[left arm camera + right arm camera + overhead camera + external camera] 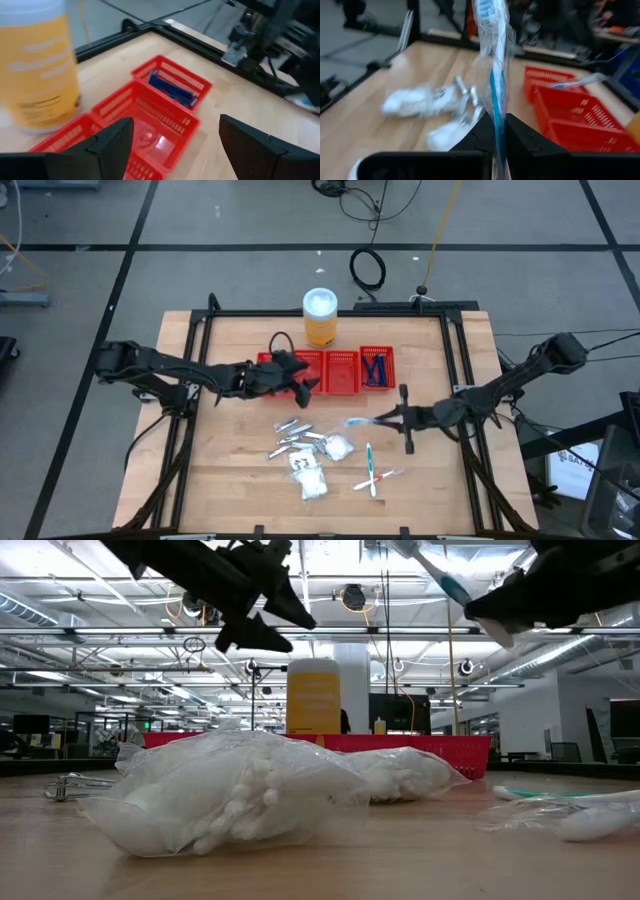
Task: Pick & Place Travel size toiletries
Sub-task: Put the blue toothbrush into the left red basket
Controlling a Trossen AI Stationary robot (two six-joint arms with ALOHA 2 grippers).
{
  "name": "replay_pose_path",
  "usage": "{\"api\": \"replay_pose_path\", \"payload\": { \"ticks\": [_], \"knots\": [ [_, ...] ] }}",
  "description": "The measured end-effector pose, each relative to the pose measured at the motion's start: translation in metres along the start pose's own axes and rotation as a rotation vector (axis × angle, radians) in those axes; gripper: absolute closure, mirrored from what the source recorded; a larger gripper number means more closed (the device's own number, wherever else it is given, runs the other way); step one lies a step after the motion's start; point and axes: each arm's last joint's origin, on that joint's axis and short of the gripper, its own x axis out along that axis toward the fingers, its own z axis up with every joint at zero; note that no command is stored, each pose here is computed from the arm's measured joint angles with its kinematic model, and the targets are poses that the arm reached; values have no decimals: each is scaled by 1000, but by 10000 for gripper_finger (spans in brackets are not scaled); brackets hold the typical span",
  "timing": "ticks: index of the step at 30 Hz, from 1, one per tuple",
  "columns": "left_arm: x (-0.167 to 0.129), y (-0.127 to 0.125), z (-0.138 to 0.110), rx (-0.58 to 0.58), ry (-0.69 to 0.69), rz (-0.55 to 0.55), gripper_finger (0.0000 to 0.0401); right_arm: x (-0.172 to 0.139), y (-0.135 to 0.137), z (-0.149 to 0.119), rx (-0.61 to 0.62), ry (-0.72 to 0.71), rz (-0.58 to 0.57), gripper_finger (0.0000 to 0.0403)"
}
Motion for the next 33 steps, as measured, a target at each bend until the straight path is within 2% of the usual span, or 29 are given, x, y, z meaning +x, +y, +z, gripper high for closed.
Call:
{"api": "replay_pose_path", "payload": {
  "ticks": [6, 10, 13, 18, 28, 33],
  "knots": [
    [22, -17, -11, 97, -76, -155, 116, -8, -9, -11, 67, -160, -35, 386],
    [31, -32, -17, 182, -184, -292, 116, -16, -11, -11, 81, -294, 46, 386],
    [38, -40, -26, 257, -251, -334, 116, -22, -12, -11, 94, -371, 87, 386],
    [50, -54, -37, 299, -330, -371, 116, -23, -12, -14, 94, -373, 90, 386],
    [65, -95, -9, 291, -459, -523, 116, -23, -13, -15, 93, -369, 88, 386],
    [79, -110, 1, 359, -476, -511, 116, -23, -12, -15, 107, -362, 92, 386]
  ]
}}
